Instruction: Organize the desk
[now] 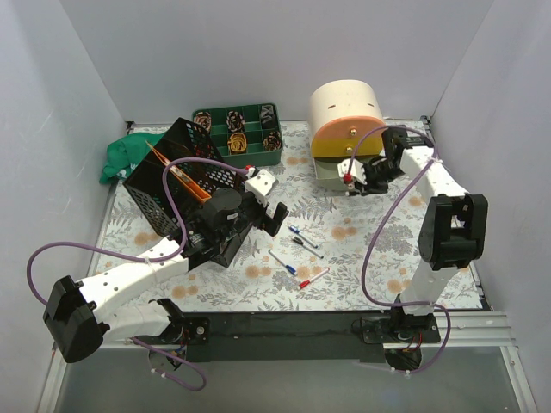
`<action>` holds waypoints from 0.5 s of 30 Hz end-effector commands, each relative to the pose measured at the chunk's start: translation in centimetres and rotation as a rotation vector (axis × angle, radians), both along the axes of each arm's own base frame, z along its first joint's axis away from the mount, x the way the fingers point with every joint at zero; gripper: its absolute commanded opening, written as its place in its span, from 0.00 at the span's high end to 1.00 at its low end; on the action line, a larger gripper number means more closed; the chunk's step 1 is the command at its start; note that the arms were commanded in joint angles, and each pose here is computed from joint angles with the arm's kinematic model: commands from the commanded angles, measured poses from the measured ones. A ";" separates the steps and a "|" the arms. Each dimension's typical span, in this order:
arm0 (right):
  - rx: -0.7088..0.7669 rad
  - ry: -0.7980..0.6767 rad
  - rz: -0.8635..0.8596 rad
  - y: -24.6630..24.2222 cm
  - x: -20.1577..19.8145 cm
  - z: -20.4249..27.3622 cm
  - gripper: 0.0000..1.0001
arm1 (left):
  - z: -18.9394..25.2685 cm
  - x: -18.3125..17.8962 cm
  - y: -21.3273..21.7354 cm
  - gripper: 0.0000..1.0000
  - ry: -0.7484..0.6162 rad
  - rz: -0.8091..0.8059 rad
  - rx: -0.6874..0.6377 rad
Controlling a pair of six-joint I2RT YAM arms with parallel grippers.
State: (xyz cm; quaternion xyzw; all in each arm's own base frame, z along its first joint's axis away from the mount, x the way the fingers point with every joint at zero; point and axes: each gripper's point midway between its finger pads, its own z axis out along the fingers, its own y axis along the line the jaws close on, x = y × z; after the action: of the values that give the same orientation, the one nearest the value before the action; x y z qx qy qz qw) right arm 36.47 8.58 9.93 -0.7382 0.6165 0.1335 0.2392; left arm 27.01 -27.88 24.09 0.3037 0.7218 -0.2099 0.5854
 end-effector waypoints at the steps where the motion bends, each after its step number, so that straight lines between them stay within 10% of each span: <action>1: 0.050 -0.093 -0.081 2.4 2.3 5.4 0.99 | 1.9 -0.3 0.0 0.02 -0.031 -0.010 -0.030; 11: -0.057 -0.326 -0.219 4.4 10.4 7.2 0.92 | 2.1 -0.2 0.3 0.02 -0.038 -0.002 -0.031; 15: -0.060 -0.342 -0.269 4.7 11.8 6.8 0.64 | 2.1 -0.2 0.3 0.02 -0.038 -0.002 -0.031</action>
State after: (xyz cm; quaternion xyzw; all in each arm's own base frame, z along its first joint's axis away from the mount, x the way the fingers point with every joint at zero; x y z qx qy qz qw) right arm 45.63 13.61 15.67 -0.7014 0.6403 -0.0029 0.3132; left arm 27.01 -27.87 24.08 0.3037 0.7220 -0.2097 0.5853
